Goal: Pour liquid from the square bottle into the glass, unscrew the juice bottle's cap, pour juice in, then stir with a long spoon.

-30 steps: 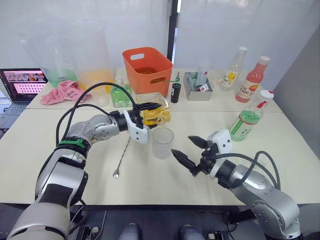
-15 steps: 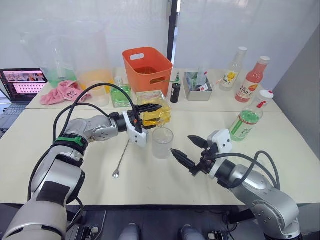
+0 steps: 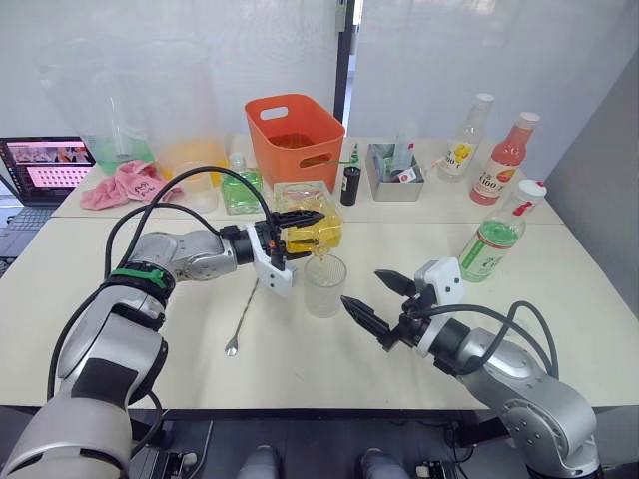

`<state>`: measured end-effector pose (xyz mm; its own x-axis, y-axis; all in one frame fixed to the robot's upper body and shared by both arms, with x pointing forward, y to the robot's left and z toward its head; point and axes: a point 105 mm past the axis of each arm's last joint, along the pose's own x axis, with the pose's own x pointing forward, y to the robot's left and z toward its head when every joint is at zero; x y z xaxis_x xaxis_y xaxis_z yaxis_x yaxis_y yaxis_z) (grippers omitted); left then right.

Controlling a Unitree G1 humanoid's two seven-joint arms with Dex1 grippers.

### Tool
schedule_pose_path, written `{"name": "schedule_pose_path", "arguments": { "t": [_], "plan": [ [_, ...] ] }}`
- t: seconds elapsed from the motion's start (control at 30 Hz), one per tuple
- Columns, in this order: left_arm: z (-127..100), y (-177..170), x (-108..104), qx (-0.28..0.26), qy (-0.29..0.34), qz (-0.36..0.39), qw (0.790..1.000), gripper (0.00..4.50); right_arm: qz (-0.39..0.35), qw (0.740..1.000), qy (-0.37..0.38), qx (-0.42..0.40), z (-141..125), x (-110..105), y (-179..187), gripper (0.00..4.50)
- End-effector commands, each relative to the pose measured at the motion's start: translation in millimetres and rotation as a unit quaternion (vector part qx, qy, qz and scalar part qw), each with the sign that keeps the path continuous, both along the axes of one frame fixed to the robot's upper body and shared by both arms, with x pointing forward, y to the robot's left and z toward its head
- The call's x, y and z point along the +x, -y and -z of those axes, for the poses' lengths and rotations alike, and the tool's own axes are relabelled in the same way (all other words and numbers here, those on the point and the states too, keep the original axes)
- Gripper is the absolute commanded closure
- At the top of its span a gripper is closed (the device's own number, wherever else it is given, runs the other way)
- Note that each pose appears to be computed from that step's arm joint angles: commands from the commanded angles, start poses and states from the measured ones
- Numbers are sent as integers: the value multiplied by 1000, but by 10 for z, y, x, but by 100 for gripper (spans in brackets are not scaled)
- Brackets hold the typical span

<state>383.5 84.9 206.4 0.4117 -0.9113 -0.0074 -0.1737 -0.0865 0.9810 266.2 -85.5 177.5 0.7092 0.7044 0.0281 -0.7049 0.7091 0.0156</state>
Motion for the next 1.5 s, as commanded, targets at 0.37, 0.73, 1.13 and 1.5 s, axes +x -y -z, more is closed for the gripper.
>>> {"name": "schedule_pose_path", "arguments": {
  "t": [0.37, 0.73, 1.13, 1.5],
  "plan": [
    [-550, 92, -56, -52, 82, 32, 995, 165, -4, 999, 32, 12, -158, -52, -20, 0],
    [-414, 67, -34, -56, 39, 22, 997, 165, -3, 999, 31, 13, -153, -48, -17, 0],
    [-434, 15, 38, -88, -20, -5, 996, 165, -3, 999, 30, 13, -144, -31, -14, 0],
    [-744, -413, 178, -236, -159, -70, 956, 165, -14, 999, 47, 17, -253, 32, 26, 0]
  ]
}}
